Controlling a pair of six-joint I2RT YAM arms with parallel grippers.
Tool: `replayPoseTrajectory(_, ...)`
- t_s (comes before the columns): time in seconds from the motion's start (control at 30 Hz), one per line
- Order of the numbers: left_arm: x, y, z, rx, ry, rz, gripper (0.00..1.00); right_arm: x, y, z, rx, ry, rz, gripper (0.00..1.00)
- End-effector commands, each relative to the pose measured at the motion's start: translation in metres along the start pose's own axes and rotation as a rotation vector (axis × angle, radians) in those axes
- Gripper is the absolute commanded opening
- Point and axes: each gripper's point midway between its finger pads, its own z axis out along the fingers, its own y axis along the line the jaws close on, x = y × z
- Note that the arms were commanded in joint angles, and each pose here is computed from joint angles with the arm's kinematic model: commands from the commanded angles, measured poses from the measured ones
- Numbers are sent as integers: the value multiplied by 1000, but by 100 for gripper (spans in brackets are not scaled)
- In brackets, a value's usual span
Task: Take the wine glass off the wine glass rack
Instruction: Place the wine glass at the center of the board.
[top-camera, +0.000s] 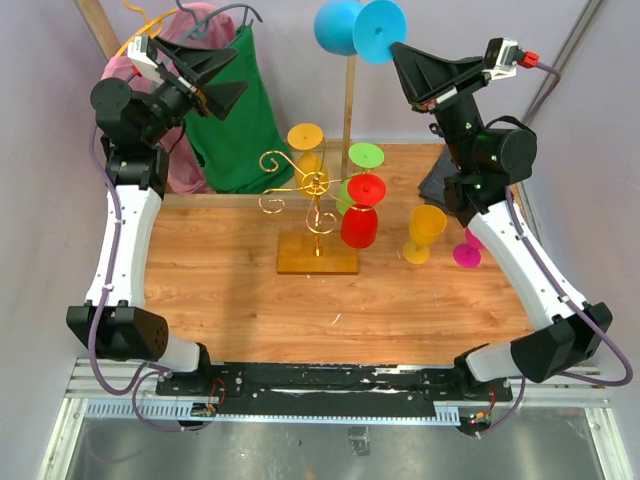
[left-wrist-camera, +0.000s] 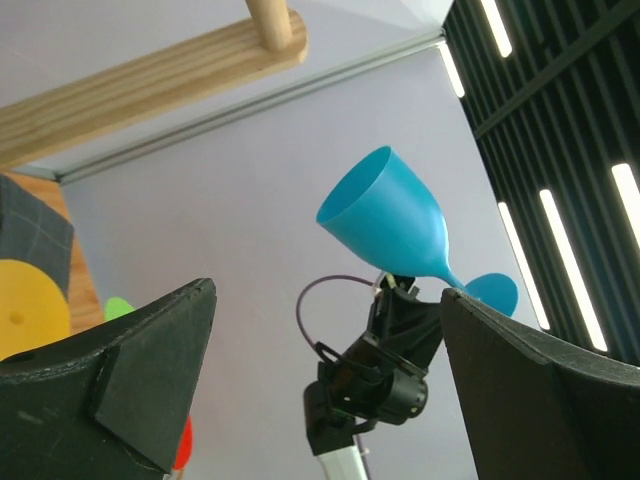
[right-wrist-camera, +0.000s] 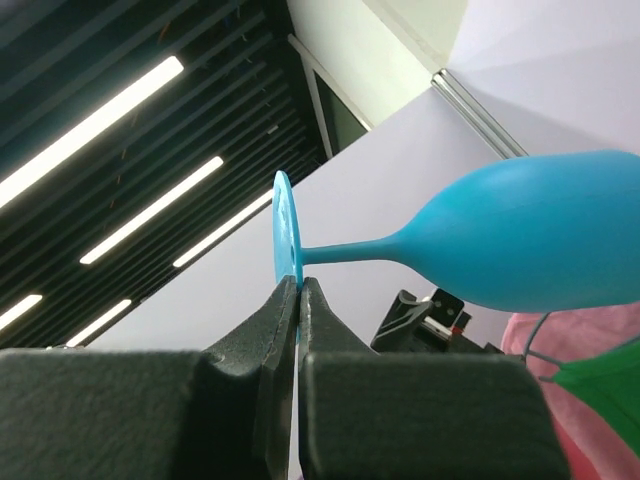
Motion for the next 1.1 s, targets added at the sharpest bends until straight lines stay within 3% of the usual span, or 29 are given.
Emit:
replayPoseTrajectory(0.0,15,-36,3,97,23,-47,99,-11,59,5,-209,-38,-92,1)
replayPoseTrajectory(0.43,52,-65,14,178,29,-141,99,20,70,2,-374,-23,-67,1)
replayPoseTrajectory(1.07,67,-63,24,204,47,-180,99,53,41,-14,-436,9,-3,1)
